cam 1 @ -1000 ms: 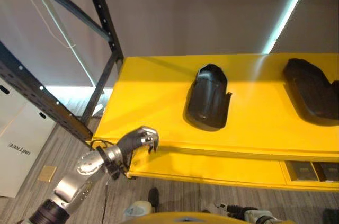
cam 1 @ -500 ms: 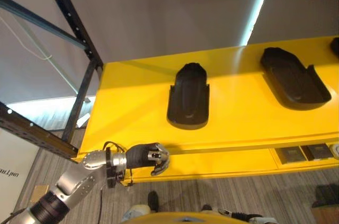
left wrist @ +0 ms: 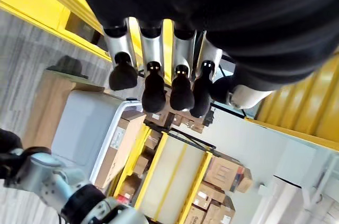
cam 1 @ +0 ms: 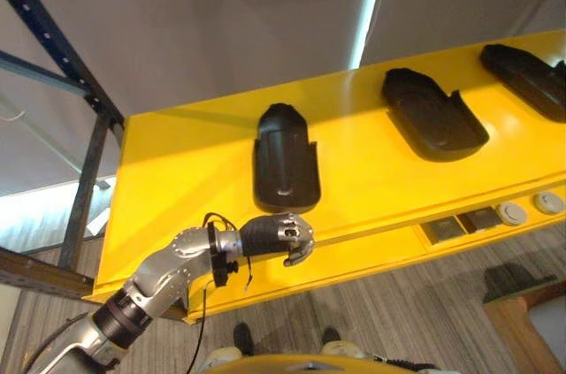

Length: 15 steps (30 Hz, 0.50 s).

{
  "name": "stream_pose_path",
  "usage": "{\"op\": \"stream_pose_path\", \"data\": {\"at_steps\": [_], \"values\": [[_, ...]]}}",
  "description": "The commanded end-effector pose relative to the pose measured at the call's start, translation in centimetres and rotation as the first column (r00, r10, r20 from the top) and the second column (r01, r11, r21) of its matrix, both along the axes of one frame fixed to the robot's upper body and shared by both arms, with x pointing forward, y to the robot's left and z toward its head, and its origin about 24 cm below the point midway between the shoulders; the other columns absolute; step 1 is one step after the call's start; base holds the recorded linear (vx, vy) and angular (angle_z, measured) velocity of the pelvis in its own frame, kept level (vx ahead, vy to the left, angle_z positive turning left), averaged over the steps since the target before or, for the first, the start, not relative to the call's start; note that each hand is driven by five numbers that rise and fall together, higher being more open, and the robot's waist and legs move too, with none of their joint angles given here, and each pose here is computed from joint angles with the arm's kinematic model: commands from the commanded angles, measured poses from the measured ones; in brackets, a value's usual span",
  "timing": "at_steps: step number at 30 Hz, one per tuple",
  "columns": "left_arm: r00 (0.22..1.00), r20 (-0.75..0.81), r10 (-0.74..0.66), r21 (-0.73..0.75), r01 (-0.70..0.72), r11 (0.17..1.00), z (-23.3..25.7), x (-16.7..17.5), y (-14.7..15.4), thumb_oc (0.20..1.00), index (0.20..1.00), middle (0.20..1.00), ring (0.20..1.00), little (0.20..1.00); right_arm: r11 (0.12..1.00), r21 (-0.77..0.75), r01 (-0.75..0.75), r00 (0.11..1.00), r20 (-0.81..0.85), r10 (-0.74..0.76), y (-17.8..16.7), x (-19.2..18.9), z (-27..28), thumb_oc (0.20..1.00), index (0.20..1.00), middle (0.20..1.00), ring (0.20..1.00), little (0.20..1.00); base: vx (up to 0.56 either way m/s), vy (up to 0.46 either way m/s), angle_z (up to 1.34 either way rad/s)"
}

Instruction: Move parts from the plastic box to the shelf.

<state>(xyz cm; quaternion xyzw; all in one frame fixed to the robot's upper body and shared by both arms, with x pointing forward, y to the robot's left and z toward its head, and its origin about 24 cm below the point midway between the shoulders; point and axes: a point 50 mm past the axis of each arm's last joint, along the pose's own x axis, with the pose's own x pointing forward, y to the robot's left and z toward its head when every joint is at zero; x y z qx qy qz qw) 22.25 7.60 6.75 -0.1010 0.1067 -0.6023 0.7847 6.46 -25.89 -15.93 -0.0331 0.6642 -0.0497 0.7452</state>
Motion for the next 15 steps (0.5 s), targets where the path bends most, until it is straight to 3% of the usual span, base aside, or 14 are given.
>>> {"op": "stream_pose_path", "data": {"at_steps": [1,7,15], "values": [[0.997,0.07,0.032,0.03,-0.034,0.999,0.9,1.4,-0.3,0.2,0.2,0.2,0.2,0.2,0.999,-0.014,-0.039,0.999,-0.025,0.038,0.1,-0.2,-0.1,1.0,1.0,1.0,1.0,1.0,0.03,-0.004,-0.15],[0.993,0.042,0.114,0.1,-0.118,0.988,-0.6,2.3,0.6,0.2,0.2,0.2,0.2,0.2,0.998,-0.018,-0.057,0.998,-0.021,0.056,-0.2,-0.2,0.0,1.0,1.0,1.0,1.0,1.0,0.02,-0.001,-0.08],[0.96,0.036,0.279,0.059,-0.281,0.958,-1.4,3.3,1.4,0.2,0.2,0.2,0.2,0.2,0.999,-0.018,-0.049,0.999,-0.005,0.049,-0.2,0.1,0.1,1.0,1.0,1.0,1.0,1.0,0.01,0.0,-0.05]]}}
